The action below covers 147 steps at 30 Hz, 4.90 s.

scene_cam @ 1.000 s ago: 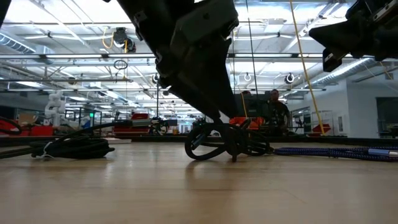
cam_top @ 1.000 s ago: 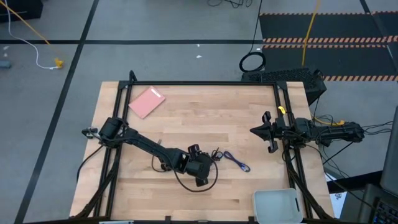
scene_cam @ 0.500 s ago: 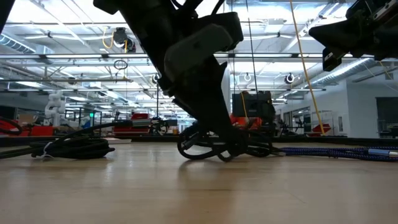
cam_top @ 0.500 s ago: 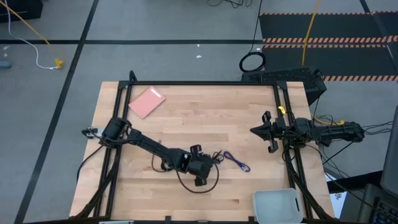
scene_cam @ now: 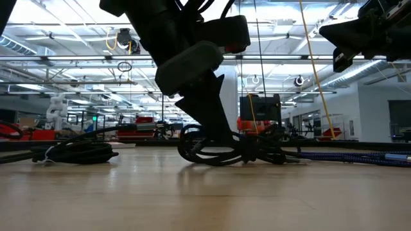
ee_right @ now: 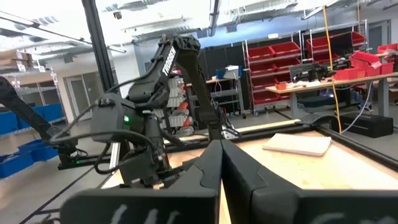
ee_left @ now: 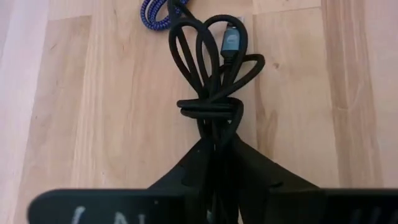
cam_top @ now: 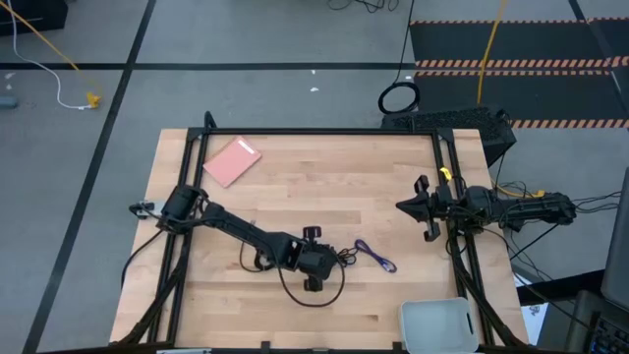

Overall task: Pick and place USB-C Cables
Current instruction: Put the right black charger cable into the bin

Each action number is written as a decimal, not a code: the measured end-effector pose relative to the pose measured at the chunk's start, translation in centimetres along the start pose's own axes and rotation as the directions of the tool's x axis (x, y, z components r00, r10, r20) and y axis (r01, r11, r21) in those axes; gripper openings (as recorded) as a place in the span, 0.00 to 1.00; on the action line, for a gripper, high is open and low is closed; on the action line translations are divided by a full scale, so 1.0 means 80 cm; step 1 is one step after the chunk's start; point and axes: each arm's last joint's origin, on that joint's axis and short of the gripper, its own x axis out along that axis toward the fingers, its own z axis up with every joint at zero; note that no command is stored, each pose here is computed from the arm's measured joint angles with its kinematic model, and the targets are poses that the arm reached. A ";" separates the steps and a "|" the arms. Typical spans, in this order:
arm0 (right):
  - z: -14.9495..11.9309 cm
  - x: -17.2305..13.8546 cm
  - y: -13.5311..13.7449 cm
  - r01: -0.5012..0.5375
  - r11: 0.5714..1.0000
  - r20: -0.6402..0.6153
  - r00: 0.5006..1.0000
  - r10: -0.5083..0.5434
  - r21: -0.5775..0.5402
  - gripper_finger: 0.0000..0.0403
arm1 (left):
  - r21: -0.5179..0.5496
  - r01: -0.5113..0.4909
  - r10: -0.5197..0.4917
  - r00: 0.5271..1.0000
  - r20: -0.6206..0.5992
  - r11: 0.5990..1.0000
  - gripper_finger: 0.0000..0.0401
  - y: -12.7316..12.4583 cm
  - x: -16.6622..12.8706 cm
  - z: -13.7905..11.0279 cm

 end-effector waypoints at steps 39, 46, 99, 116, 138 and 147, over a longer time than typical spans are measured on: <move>0.087 0.075 0.090 -0.073 0.992 -0.399 0.911 0.107 0.098 0.01 | 0.135 0.026 -0.082 0.901 0.427 0.990 0.06 -0.001 -0.172 0.091; 0.070 0.100 0.113 -0.015 0.995 -0.515 0.855 0.066 0.102 0.16 | 0.167 -0.026 -0.046 0.910 0.413 0.986 0.06 -0.005 -0.161 0.089; 0.068 0.107 0.135 -0.041 0.981 -0.566 0.812 0.143 0.189 0.00 | 0.171 0.032 -0.111 0.873 0.474 0.985 0.50 -0.026 -0.202 0.107; 0.078 0.045 0.182 0.094 0.785 -0.671 0.588 0.453 0.612 0.00 | 0.123 0.035 -0.082 0.913 0.399 0.992 0.50 -0.033 -0.226 0.091; 0.073 0.004 0.223 0.296 0.798 -0.833 0.369 0.411 0.525 0.00 | 0.097 0.045 -0.077 0.929 0.361 0.994 0.50 -0.033 -0.224 0.086; 0.046 0.005 0.240 0.295 0.848 -0.883 0.313 0.349 0.440 0.00 | 0.091 0.045 -0.075 0.927 0.366 0.995 0.50 -0.032 -0.223 0.087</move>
